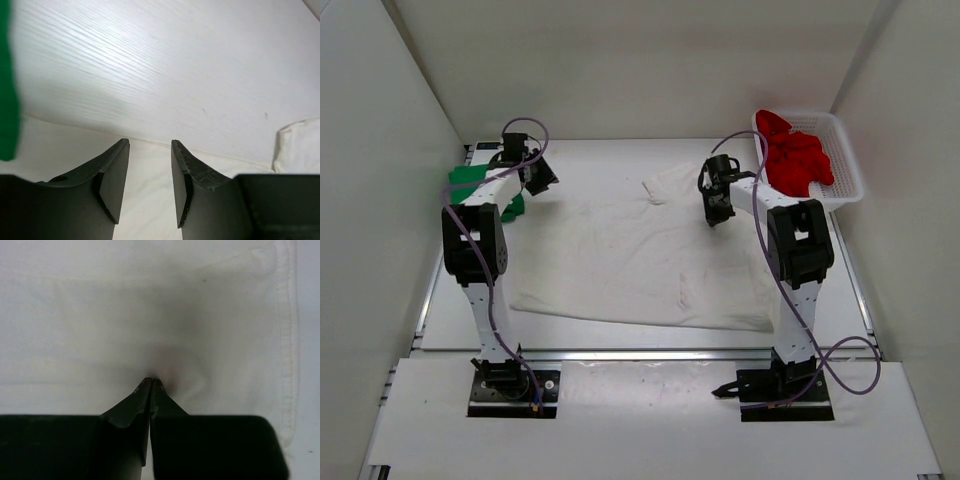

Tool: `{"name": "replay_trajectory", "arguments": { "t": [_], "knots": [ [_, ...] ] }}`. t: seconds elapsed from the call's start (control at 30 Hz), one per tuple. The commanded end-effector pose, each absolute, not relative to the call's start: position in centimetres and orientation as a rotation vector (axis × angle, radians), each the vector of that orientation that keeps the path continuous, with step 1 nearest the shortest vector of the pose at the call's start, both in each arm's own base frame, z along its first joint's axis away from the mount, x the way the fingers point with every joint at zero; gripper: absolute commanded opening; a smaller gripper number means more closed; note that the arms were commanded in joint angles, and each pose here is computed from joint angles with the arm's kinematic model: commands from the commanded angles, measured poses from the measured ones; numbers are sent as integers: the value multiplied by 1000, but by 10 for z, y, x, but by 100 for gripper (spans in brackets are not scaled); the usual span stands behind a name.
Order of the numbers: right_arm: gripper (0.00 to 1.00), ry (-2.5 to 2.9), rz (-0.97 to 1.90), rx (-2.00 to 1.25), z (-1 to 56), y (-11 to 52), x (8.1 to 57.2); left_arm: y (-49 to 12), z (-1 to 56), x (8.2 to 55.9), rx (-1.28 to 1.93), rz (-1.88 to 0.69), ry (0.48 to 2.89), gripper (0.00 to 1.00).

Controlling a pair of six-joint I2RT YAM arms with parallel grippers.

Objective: Fold and stack the t-shirts
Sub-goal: Grap the side of the flattened tshirt furthest away from the robot with both arms

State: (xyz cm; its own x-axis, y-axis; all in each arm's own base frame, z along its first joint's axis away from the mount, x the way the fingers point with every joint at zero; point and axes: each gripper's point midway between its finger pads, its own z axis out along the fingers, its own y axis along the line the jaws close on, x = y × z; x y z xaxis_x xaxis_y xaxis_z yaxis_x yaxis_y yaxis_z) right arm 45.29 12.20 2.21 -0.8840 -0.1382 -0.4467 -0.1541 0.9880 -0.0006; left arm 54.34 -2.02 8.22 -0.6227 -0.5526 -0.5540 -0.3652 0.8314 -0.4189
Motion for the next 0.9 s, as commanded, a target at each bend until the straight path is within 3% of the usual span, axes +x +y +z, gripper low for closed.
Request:
{"name": "replay_trajectory", "arguments": {
  "t": [0.0, 0.27, 0.43, 0.53, 0.87],
  "knots": [
    [0, 2787, -106, -111, 2, 66, 418, -9, 122, 550, -665, -384, 2216, 50],
    [1, 2673, -15, -105, 40, 71, 432, 2, 97, 544, -691, -364, 2251, 51],
    [20, 2535, 191, -146, 93, 114, 452, 5, 100, 554, -638, -244, 2259, 51],
    [25, 2464, 364, -137, 130, 133, 462, -3, 101, 565, -595, -195, 2273, 51],
    [24, 2300, 514, -171, 189, 158, 460, -16, 58, 580, -547, -60, 2419, 51]
  ]
}}
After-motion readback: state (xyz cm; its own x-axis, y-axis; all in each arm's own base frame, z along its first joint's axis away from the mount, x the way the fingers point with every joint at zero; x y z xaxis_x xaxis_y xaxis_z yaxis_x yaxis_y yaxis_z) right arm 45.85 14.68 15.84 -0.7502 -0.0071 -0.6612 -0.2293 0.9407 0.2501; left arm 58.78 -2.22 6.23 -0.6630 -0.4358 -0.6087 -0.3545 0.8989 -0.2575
